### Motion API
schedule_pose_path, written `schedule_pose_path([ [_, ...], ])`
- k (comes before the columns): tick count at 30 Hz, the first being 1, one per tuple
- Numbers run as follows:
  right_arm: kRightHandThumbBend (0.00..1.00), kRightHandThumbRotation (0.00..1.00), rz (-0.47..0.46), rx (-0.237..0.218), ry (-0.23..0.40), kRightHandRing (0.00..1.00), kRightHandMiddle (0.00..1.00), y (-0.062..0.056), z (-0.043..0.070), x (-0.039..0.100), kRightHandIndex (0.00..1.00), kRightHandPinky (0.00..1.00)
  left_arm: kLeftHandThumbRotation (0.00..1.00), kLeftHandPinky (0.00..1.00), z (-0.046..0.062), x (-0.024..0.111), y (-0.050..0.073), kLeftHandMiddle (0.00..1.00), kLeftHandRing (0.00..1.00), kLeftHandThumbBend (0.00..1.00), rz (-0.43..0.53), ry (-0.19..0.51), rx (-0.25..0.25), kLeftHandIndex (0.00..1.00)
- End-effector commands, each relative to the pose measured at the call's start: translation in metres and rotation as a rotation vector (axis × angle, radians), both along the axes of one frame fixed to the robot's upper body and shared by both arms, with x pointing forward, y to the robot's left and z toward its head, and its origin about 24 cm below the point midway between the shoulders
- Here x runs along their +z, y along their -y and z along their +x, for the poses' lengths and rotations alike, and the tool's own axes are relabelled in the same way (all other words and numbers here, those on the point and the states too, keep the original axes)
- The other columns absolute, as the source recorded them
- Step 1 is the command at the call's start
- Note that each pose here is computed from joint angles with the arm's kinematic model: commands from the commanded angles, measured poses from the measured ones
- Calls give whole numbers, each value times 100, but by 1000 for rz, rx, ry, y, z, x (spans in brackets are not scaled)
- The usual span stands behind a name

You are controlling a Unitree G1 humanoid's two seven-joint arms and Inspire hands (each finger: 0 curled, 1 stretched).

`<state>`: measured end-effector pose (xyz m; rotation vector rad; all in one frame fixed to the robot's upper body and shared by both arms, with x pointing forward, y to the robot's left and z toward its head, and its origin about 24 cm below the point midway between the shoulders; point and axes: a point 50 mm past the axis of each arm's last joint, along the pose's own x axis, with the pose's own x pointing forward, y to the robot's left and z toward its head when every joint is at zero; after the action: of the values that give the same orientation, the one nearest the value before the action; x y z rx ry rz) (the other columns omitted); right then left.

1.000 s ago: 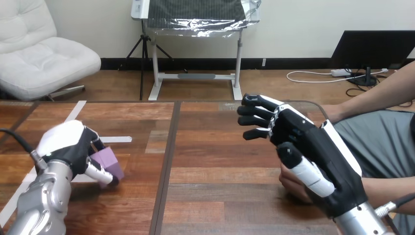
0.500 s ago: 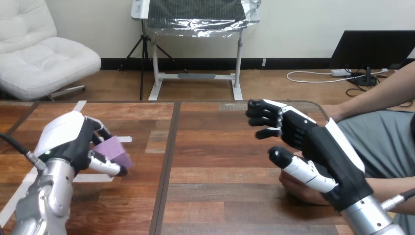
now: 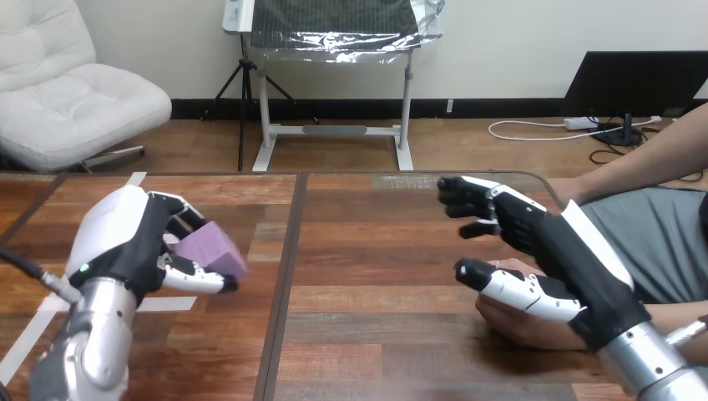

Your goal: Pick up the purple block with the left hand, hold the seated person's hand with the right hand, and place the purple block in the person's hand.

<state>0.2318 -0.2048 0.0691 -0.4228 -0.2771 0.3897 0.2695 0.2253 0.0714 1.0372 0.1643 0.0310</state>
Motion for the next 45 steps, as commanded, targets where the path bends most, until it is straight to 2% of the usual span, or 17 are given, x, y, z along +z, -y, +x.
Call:
schedule_pose_path([
  [1,81,63,-74,-23,153,82,84,13,20,29,84,74,0,24,-6,44,7,42,33,67,-57,197,-4,46],
  [14,83,63,-238,-49,133,82,86,35,30,31,86,75,0,31,-31,62,17,43,36,65,-172,320,-21,45],
  [23,84,61,-333,-59,116,82,86,48,33,34,87,72,0,32,-43,69,19,43,37,63,-253,376,-32,44],
  [32,88,60,-424,-75,76,82,86,57,35,37,88,71,0,32,-50,71,17,42,37,61,-297,417,-58,44],
  [45,90,55,-499,-104,43,80,85,71,37,37,87,66,0,32,-53,73,18,42,37,60,-313,437,-79,43],
])
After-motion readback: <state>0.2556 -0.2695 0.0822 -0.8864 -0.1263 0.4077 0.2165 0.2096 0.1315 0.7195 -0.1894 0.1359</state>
